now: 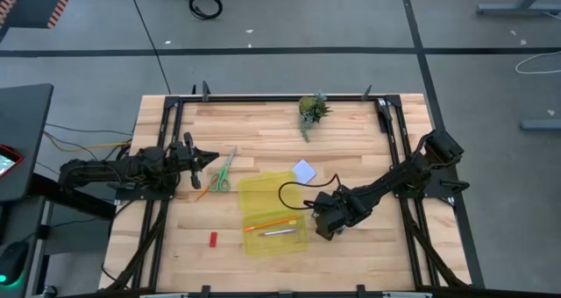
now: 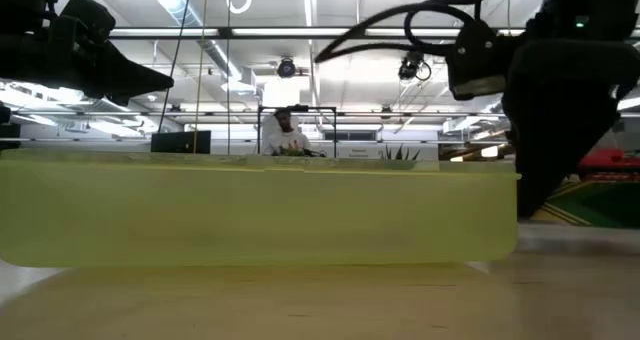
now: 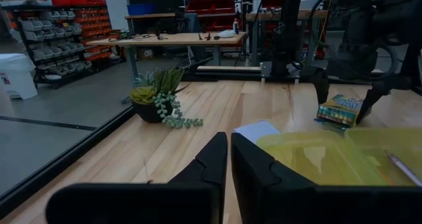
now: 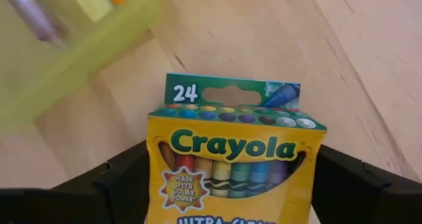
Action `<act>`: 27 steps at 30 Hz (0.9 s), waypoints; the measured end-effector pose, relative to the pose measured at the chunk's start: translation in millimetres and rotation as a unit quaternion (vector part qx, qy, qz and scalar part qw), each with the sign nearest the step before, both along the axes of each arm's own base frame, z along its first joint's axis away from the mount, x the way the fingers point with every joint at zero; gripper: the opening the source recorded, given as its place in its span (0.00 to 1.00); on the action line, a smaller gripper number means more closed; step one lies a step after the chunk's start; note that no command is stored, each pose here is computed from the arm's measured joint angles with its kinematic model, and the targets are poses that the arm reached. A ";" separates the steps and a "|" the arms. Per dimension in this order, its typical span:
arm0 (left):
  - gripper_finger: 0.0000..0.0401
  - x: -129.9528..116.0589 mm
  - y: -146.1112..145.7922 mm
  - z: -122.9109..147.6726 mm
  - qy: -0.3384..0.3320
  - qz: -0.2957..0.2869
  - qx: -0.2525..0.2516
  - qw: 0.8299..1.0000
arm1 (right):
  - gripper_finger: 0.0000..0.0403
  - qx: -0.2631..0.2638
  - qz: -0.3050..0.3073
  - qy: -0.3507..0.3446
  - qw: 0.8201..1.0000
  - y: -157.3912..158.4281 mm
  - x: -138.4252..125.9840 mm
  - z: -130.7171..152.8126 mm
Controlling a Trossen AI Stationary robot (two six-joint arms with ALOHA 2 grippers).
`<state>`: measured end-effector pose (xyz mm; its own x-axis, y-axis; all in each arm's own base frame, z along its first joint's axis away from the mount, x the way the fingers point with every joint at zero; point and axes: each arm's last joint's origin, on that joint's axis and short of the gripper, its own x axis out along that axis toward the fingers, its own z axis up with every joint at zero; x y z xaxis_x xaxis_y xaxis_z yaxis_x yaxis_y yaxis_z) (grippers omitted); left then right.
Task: Pack school essentials
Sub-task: Put the yellow crayon box into the yellow supply box
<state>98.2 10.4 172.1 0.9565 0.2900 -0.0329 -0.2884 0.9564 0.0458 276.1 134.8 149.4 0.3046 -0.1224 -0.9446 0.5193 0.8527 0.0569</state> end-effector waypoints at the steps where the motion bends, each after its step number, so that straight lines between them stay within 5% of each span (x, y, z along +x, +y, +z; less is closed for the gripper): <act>1: 0.08 0.0 0.0 0.0 0.000 0.000 0.000 1.000 | 0.84 0.000 0.003 -0.001 1.000 0.4 0.7 1.0; 27: 0.09 0.0 0.0 0.0 0.000 0.000 0.000 1.000 | 0.84 -0.017 0.044 -0.054 0.997 -30.8 48.5 51.4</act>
